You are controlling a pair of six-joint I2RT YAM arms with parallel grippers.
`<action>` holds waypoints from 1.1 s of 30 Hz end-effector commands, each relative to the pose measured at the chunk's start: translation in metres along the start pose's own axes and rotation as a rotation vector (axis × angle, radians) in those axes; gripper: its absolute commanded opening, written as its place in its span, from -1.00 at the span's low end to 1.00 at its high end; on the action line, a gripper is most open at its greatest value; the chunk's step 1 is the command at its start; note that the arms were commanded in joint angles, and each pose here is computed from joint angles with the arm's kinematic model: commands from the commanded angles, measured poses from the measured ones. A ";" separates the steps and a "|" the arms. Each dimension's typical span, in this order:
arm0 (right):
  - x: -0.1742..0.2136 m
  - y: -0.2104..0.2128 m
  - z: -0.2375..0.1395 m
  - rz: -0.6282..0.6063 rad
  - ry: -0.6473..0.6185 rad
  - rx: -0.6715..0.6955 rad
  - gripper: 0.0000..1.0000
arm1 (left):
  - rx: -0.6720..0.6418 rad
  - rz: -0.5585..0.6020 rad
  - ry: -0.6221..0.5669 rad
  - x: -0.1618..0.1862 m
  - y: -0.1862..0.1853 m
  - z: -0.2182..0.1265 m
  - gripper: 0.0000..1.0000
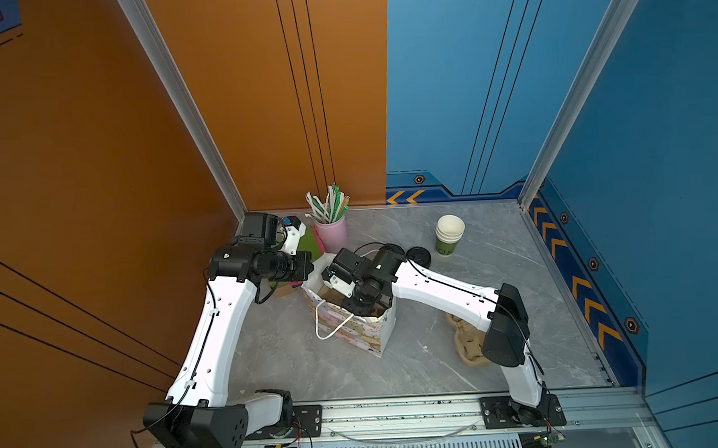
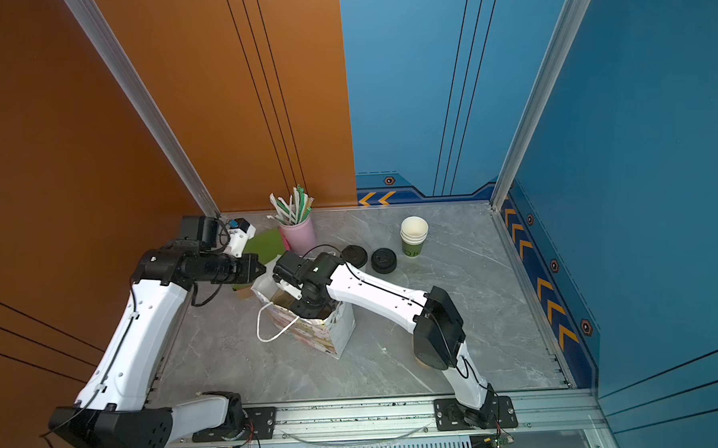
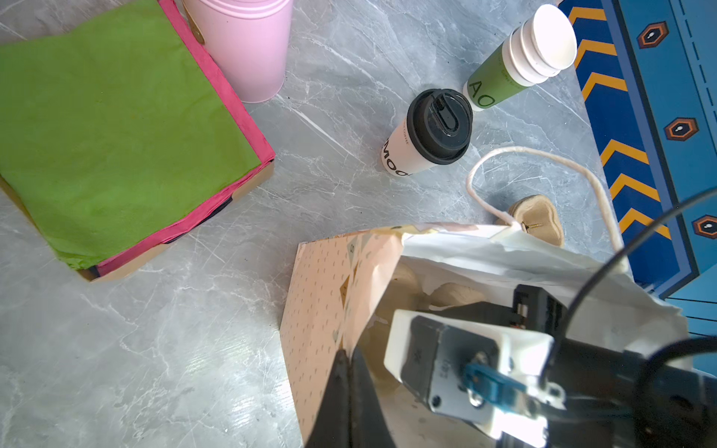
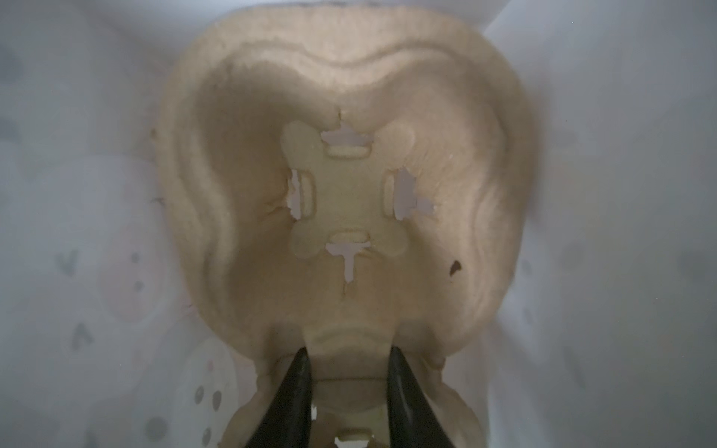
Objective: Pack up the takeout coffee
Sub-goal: 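Push the pulp carrier down to the bag bottom and open the right gripper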
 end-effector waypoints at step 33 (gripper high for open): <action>0.033 0.017 0.114 0.001 0.290 -0.117 -0.46 | 0.032 0.000 -0.035 -0.002 0.003 -0.006 -1.00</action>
Point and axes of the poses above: each gripper's point midway between its finger pads, its own z axis out along the fingers, its own y axis along the line the jaws close on, x = y × z, the point moved 5 cm from there along -z, back along the fingers, and after that the axes turned 15 degrees about -z, right-handed, at the moved point
